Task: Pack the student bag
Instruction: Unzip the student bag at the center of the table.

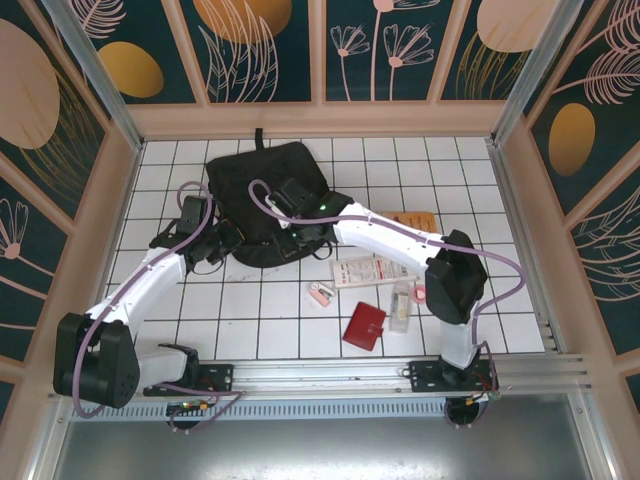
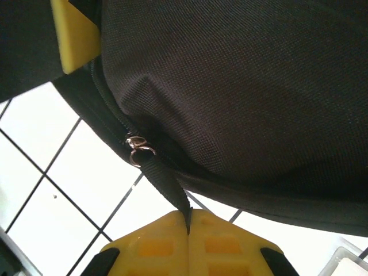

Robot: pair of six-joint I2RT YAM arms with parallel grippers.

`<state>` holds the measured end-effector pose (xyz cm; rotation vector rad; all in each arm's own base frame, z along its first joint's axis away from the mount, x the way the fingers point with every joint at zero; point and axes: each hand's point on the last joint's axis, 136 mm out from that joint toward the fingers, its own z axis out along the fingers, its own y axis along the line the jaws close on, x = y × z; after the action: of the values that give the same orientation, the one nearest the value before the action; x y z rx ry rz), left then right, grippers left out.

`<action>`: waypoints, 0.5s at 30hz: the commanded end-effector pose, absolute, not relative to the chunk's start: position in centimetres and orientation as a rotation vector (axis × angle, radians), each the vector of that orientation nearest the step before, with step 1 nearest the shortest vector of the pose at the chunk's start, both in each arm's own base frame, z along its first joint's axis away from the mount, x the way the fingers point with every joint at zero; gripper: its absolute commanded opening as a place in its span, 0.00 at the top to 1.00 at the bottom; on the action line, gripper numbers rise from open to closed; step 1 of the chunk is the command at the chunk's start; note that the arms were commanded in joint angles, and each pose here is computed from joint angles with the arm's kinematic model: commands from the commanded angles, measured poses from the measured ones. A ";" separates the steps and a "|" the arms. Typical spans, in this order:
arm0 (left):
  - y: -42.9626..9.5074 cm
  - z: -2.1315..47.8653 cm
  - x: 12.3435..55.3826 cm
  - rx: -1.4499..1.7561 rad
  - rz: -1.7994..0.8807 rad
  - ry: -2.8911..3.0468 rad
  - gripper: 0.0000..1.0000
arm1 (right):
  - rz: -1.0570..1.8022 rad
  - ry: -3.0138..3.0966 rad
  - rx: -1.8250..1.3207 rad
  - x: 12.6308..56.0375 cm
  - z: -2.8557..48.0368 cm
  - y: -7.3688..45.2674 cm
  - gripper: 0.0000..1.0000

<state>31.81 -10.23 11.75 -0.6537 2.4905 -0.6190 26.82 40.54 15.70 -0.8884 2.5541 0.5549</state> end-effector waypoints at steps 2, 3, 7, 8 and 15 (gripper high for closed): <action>-8.5 12.3 32.5 -0.643 -0.538 2.433 1.00 | 0.522 2.634 -0.888 27.6 15.8 40.3 1.00; -8.5 12.3 32.5 -0.640 -0.542 2.431 1.00 | 0.535 2.636 -0.894 27.7 15.7 41.0 1.00; -8.9 12.4 32.2 -0.624 -0.547 2.433 1.00 | 0.618 2.643 -0.894 28.0 16.0 43.1 1.00; -9.1 12.4 32.2 -0.615 -0.549 2.434 1.00 | 0.635 2.644 -0.891 28.1 16.0 43.5 1.00; -8.5 13.6 32.1 -0.580 -0.478 2.410 1.00 | 0.581 2.722 -0.908 28.0 13.9 43.3 1.00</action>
<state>31.64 -9.26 11.75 -0.6267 2.4712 -0.5295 28.55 44.55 14.71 -0.9175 2.6435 0.6226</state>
